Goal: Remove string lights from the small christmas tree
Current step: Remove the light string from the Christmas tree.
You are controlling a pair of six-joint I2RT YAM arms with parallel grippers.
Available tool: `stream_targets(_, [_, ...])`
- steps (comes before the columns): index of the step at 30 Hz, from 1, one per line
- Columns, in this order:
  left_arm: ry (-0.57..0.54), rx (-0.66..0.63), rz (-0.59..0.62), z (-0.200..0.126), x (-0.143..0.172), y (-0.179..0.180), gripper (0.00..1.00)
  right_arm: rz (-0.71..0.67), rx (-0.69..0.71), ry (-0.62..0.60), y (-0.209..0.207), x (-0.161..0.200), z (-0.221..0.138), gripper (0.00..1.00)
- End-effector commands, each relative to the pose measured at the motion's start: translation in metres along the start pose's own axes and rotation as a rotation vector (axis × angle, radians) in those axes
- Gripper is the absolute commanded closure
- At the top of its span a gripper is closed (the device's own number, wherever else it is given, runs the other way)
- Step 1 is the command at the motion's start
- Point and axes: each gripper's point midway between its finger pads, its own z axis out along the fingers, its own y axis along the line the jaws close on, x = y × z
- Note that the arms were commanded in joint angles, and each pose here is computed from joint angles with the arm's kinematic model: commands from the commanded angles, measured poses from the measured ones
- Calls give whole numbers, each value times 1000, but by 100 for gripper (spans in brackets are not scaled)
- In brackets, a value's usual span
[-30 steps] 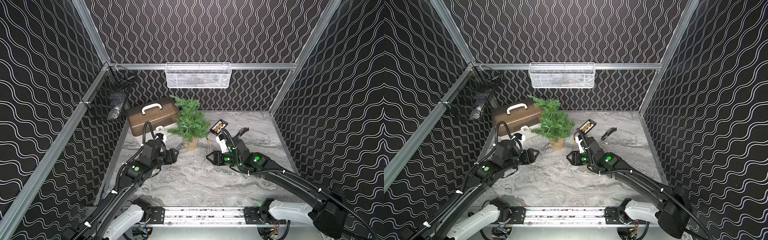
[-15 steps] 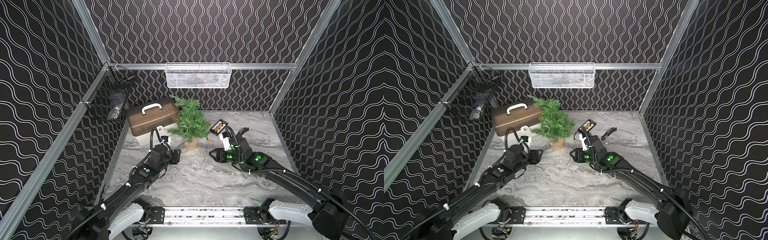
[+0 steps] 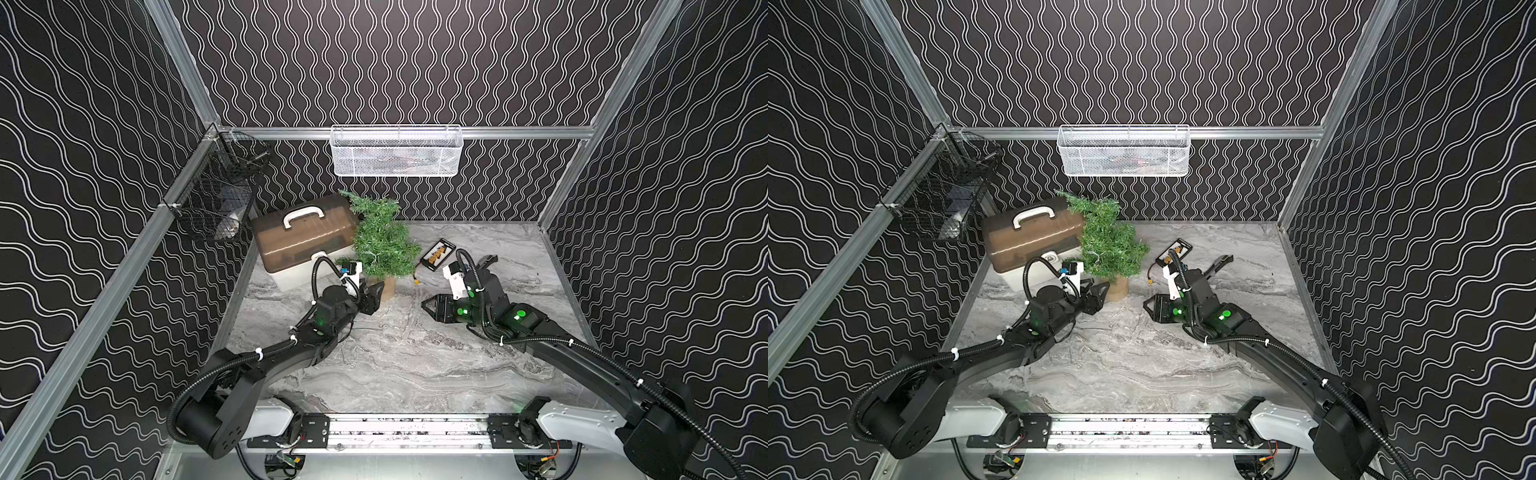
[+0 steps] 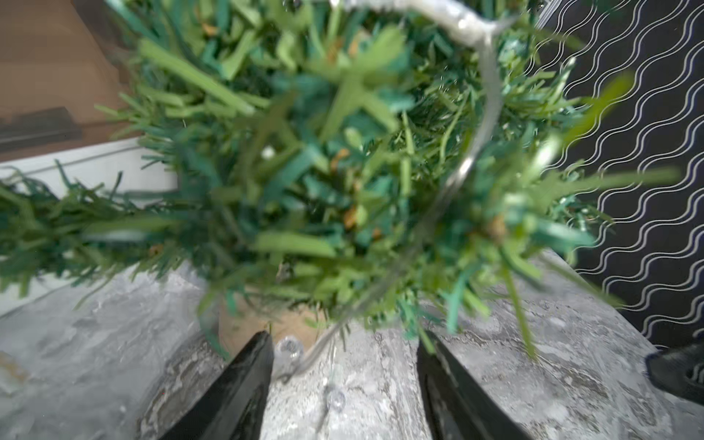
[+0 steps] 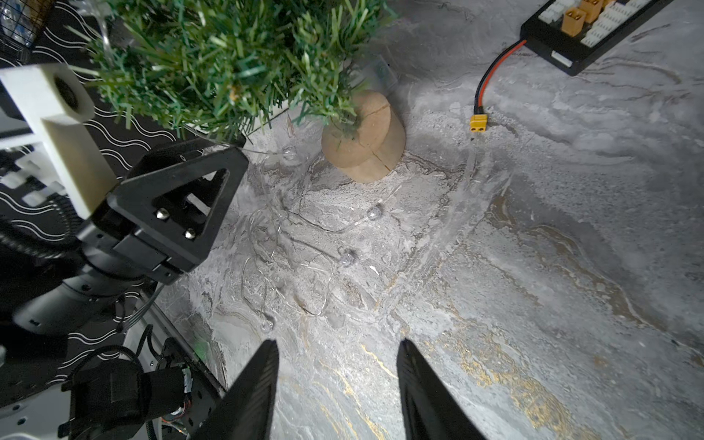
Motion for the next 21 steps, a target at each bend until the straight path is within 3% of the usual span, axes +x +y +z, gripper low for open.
stream_targets(1, [-102,1,67,2,-22,-2,38,-6,-21,-17,4,-5,-2,50])
stream_targets(8, [-136,-44,152,1,-22,7,47,1,-21,-21,0,-8,-4,52])
stream_targets(14, [-139,-19,182,1,-14,10,74,3,-23,-23,-1,-10,-7,54])
stream_targets(21, [-110,-12,170,1,-7,12,94,4,-22,-28,-5,-12,-7,57])
